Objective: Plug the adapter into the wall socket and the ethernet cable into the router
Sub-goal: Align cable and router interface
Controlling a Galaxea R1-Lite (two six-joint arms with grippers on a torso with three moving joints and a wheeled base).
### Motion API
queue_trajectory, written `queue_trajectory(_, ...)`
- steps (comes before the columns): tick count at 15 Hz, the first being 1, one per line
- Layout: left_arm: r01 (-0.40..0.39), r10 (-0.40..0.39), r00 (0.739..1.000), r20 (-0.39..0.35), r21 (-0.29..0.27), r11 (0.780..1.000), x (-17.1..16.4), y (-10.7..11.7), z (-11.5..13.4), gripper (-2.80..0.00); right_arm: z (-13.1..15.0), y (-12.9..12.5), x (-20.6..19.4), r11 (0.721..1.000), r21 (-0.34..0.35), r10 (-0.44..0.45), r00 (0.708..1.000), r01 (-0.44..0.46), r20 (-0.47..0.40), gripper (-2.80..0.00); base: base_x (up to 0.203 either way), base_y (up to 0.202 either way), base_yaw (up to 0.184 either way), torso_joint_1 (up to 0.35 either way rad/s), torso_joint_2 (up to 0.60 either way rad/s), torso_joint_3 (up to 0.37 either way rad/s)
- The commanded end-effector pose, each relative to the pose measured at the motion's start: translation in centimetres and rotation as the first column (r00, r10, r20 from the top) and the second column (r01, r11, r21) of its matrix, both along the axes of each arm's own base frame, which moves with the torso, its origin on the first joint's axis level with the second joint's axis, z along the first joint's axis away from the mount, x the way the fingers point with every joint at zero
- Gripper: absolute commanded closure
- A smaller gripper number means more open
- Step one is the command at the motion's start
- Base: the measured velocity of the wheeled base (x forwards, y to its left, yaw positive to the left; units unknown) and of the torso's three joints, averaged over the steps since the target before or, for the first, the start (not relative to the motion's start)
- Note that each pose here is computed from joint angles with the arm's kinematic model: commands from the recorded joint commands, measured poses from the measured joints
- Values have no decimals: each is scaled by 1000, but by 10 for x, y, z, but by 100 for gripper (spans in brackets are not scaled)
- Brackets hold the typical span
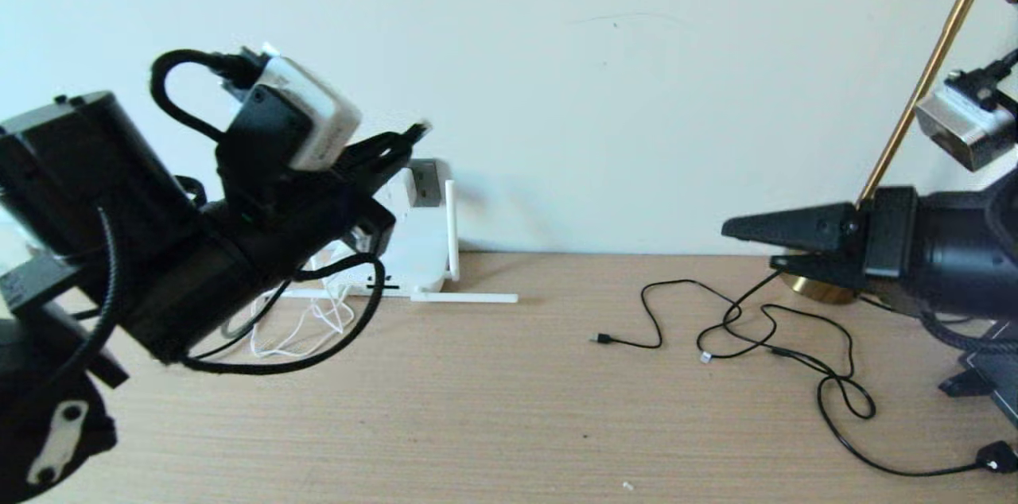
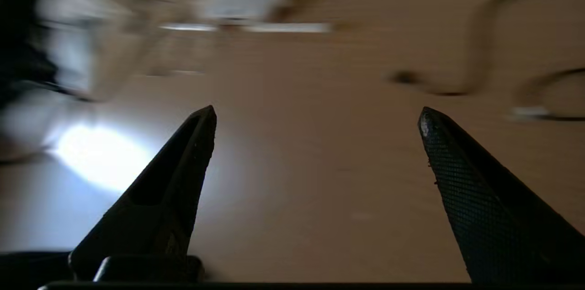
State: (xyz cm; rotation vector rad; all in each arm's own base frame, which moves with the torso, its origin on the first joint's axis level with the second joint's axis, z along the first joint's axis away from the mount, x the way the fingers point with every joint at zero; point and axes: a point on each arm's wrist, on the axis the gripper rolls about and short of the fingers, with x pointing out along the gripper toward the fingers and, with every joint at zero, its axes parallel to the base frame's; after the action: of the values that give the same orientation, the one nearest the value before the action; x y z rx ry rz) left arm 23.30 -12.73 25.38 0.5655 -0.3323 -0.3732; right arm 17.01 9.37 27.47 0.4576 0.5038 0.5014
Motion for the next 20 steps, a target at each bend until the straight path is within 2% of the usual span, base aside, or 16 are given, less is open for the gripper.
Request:
queue_trajectory(1, -69, 65, 996, -61, -73, 995, -2, 17, -8, 0, -10, -12, -32, 938, -260, -185, 965, 229, 184, -280, 0, 0, 0, 0, 0, 0)
queue_trajectory(3, -133, 106, 980, -170, -158, 978, -1, 22, -25, 0, -29, -28, -64, 867, -416, -162, 944, 275, 287, -280, 0, 0, 0, 0, 0, 0)
queue_trajectory(4, -167, 124, 968, -219, -191, 967, -2, 23, -31, 0, -35, -37, -77, 846, -444, -157, 934, 295, 321, -280, 0, 0, 0, 0, 0, 0)
queue_trajectory(7, -260, 154, 920, -362, -266, 928, -5, 26, -46, 0, -54, -64, -113, 828, -437, -176, 903, 351, 392, -280, 0, 0, 0, 0, 0, 0)
queue_trajectory(8, -282, 148, 905, -398, -303, 910, -6, 27, -47, 0, -64, -74, -123, 812, -440, -200, 890, 385, 410, -280, 0, 0, 0, 0, 0, 0)
queue_trajectory(9, -300, 138, 893, -428, -337, 892, -7, 28, -49, 0, -74, -82, -130, 772, -459, -243, 872, 439, 426, -280, 0, 0, 0, 0, 0, 0)
queue_trajectory(11, -340, 138, 867, -478, -368, 865, -8, 29, -55, 0, -89, -93, -139, 662, -494, -367, 818, 564, 443, -280, 0, 0, 0, 0, 0, 0)
queue_trajectory(12, -370, 163, 854, -494, -355, 858, -8, 30, -61, 0, -95, -98, -147, 600, -488, -440, 771, 634, 459, -280, 0, 0, 0, 0, 0, 0)
queue_trajectory(13, -388, 182, 845, -504, -342, 856, -11, 32, -66, 0, -101, -102, -159, 557, -457, -490, 719, 693, 493, -280, 0, 0, 0, 0, 0, 0)
queue_trajectory(14, -394, 191, 839, -510, -326, 860, -14, 33, -70, 0, -108, -104, -172, 532, -427, -512, 679, 731, 526, -280, 0, 0, 0, 0, 0, 0)
queue_trajectory(15, -393, 192, 838, -510, -321, 861, -17, 34, -71, 0, -117, -105, -181, 520, -414, -514, 661, 747, 547, -280, 0, 0, 0, 0, 0, 0)
queue_trajectory(16, -395, 193, 837, -513, -322, 860, -19, 35, -73, 0, -131, -104, -183, 527, -435, -498, 680, 730, 538, -280, 0, 0, 0, 0, 0, 0)
queue_trajectory(18, -398, 194, 830, -523, -311, 863, -25, 37, -77, 0, -165, -101, -176, 584, -512, -426, 775, 630, 467, -280, 0, 0, 0, 0, 0, 0)
queue_trajectory(19, -405, 196, 820, -538, -303, 863, -28, 39, -82, 0, -179, -99, -173, 622, -521, -376, 807, 584, 455, -280, 0, 0, 0, 0, 0, 0)
queue_trajectory(20, -414, 196, 808, -556, -299, 860, -31, 41, -89, 0, -181, -98, -171, 672, -497, -320, 820, 549, 474, -280, 0, 0, 0, 0, 0, 0)
